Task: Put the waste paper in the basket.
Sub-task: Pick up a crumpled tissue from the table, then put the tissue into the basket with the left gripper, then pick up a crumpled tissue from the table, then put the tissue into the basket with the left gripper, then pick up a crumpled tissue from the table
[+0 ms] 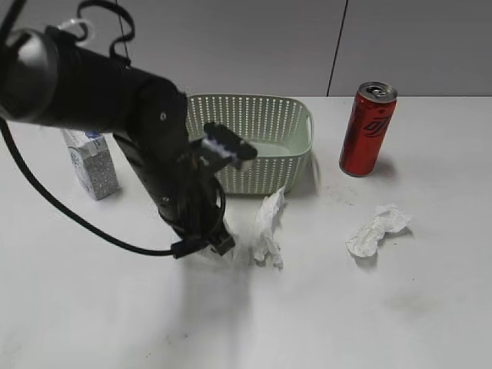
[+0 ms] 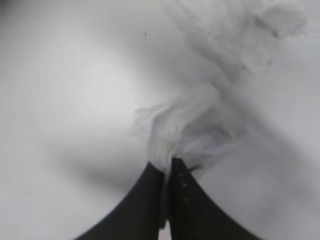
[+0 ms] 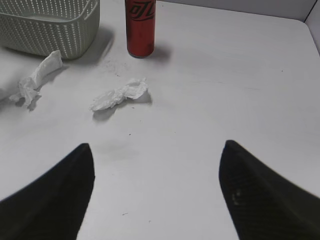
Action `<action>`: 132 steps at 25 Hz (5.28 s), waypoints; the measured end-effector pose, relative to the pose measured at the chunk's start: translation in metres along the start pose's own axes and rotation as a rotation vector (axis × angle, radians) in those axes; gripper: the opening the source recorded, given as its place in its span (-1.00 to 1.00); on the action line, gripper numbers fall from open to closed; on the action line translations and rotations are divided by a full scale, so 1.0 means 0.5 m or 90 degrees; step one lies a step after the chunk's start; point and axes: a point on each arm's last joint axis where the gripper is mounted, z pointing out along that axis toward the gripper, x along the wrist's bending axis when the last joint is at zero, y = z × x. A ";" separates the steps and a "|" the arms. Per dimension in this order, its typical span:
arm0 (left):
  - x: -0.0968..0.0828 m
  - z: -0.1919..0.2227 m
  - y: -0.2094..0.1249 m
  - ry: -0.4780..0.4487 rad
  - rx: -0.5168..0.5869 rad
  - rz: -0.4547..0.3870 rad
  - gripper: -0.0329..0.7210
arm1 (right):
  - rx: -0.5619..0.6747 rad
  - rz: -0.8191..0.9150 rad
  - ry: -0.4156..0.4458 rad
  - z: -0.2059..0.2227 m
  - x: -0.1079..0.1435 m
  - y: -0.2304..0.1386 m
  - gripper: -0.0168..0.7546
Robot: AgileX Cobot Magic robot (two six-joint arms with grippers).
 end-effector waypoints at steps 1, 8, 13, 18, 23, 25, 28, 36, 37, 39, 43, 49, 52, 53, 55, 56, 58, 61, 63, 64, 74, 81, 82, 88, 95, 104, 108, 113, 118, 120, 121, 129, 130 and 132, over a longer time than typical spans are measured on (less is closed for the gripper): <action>-0.001 -0.019 0.009 0.003 -0.015 0.005 -0.95 | 0.000 0.000 0.000 0.000 0.000 0.000 0.57; -0.007 -0.190 0.079 0.068 -0.192 0.063 -0.96 | 0.000 0.000 0.000 0.000 0.000 0.000 0.57; 0.018 -0.234 0.131 0.144 -0.373 0.082 -0.96 | 0.000 0.000 0.000 0.000 0.000 0.000 0.57; 0.074 -0.203 0.168 0.197 -0.492 0.062 -0.96 | 0.000 0.000 0.000 0.000 0.000 0.000 0.57; 0.122 -0.132 0.160 0.199 -0.437 0.029 -0.86 | 0.000 0.000 0.000 0.000 0.000 0.000 0.57; 0.127 -0.123 0.155 0.193 -0.414 0.024 -0.56 | 0.000 0.000 0.000 0.000 0.000 0.000 0.57; 0.128 -0.122 0.153 0.187 -0.409 0.014 0.11 | 0.000 0.000 0.000 0.000 0.000 0.000 0.57; 0.081 -0.188 0.128 0.090 -0.358 -0.055 0.73 | 0.000 0.000 0.000 0.000 0.000 0.000 0.57; 0.067 -0.200 0.122 0.075 -0.343 -0.054 0.68 | 0.000 0.000 0.000 0.000 0.000 0.000 0.57; 0.028 -0.206 0.110 0.039 -0.291 -0.041 0.57 | 0.000 0.000 0.000 0.000 0.000 0.000 0.57; -0.063 -0.167 0.111 0.013 -0.227 0.013 0.49 | 0.000 0.000 0.000 0.000 0.000 0.000 0.57; -0.111 -0.050 0.113 0.062 -0.152 0.009 0.49 | 0.000 0.000 0.000 0.000 0.000 0.000 0.57; -0.100 0.012 0.104 0.069 -0.099 -0.011 0.49 | 0.000 0.000 0.000 0.000 0.000 0.000 0.57; -0.097 0.028 0.101 0.069 -0.086 -0.015 0.49 | 0.000 0.000 0.000 0.000 0.000 0.000 0.57; -0.093 0.051 0.098 0.068 -0.072 -0.021 0.49 | 0.000 0.000 0.000 0.000 0.000 0.000 0.57; -0.092 0.061 0.096 0.065 -0.067 -0.028 0.49 | 0.000 0.000 0.000 0.000 0.000 0.000 0.57; -0.088 0.071 0.095 0.066 -0.063 -0.030 0.48 | 0.000 0.000 0.000 0.000 0.000 0.000 0.57; -0.089 0.073 0.096 0.063 -0.066 -0.034 0.37 | 0.000 0.000 0.000 0.000 0.000 0.000 0.57; -0.089 0.073 0.096 0.063 -0.068 -0.034 0.16 | 0.000 0.000 0.000 0.000 0.000 0.000 0.57; -0.089 0.073 0.096 0.063 -0.068 -0.034 0.04 | 0.000 0.000 0.000 0.000 0.000 0.000 0.57; -0.091 0.052 0.090 0.063 -0.045 -0.036 -0.96 | 0.000 0.000 0.000 0.000 0.000 0.000 0.57; -0.109 -0.123 0.103 0.061 -0.162 -0.026 -0.96 | 0.000 0.000 0.000 0.000 0.000 0.000 0.57; -0.111 -0.155 0.104 0.067 -0.193 -0.017 -0.96 | 0.000 0.000 0.000 0.000 0.000 0.000 0.57; -0.058 -0.259 0.126 0.151 -0.368 0.033 -0.96 | 0.000 0.000 0.000 0.000 0.000 0.000 0.57; 0.073 -0.187 0.142 0.202 -0.381 -0.015 -0.96 | 0.000 0.000 0.000 0.000 0.000 0.000 0.57; 0.107 -0.115 0.133 0.195 -0.313 -0.048 0.48 | 0.000 0.001 0.002 0.000 0.001 0.000 0.57; 0.092 -0.138 0.128 0.168 -0.309 -0.086 0.76 | 0.000 0.001 0.002 0.000 0.001 0.000 0.57; -0.016 -0.167 0.128 0.152 -0.284 0.003 0.67 | 0.000 0.001 0.002 0.000 0.001 0.000 0.57; -0.156 -0.140 0.137 0.110 -0.291 0.114 0.65 | 0.000 0.002 0.002 0.000 0.001 0.000 0.57; -0.186 -0.123 0.146 0.094 -0.286 0.131 0.65 | 0.000 0.002 0.002 0.000 0.001 0.000 0.57; -0.194 -0.109 0.151 0.088 -0.273 0.135 0.65 | 0.000 0.002 0.002 0.000 0.001 0.000 0.57; -0.220 -0.023 0.248 0.033 -0.187 0.142 0.65 | 0.000 0.002 0.002 0.000 0.001 0.000 0.57; -0.223 -0.016 0.261 0.023 -0.186 0.140 0.65 | 0.000 0.002 0.002 0.000 0.001 0.000 0.57; -0.228 0.020 0.278 0.004 -0.163 0.130 0.65 | 0.000 0.002 0.002 0.000 0.001 0.000 0.57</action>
